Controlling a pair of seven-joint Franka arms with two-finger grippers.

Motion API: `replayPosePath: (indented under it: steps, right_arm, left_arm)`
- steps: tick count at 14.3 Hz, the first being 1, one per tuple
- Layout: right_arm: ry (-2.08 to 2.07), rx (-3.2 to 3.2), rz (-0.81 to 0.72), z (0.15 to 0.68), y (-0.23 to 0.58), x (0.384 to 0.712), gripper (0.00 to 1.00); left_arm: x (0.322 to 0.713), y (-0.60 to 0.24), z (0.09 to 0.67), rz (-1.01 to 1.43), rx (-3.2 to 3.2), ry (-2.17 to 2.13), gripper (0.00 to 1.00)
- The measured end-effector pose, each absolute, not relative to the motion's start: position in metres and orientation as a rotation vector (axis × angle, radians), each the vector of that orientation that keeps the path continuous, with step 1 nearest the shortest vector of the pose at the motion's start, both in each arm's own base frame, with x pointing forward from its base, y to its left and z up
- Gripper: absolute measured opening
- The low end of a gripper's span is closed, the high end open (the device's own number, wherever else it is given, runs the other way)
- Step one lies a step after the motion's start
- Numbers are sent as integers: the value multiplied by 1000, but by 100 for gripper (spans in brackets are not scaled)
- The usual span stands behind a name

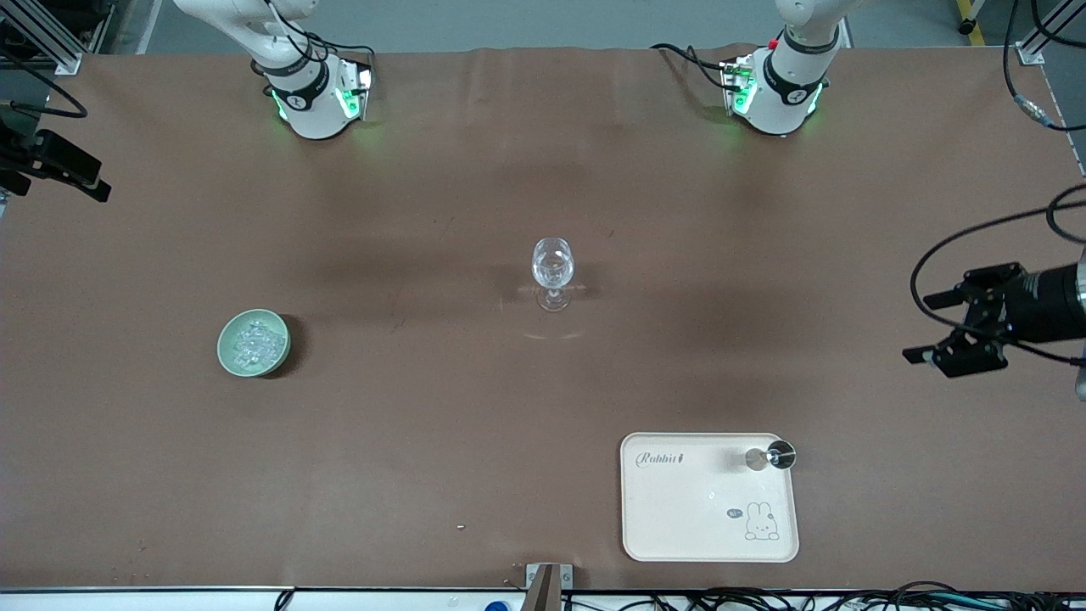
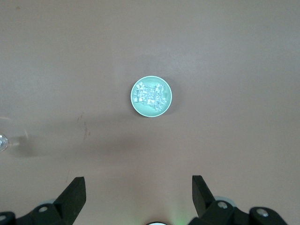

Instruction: Pour wine and add ice with both arms

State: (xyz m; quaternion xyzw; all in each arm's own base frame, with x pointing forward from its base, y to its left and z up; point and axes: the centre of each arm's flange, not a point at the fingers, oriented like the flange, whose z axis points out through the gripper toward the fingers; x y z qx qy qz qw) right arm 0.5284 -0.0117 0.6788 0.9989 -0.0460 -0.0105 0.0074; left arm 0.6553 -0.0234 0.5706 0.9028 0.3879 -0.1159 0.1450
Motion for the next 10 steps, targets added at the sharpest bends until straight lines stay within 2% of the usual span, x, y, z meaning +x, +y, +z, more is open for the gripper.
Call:
replayPosePath:
  steps: [5, 10]
  right_arm:
    - [-149, 3123, -40, 677, -13, 529, 99]
    - [-153, 3123, -43, 675, -15, 529, 100]
  left_arm:
    - [611, -86, 630, -197, 2859, 796, 100]
    - [567, -129, 665, -85, 3061, 421, 100]
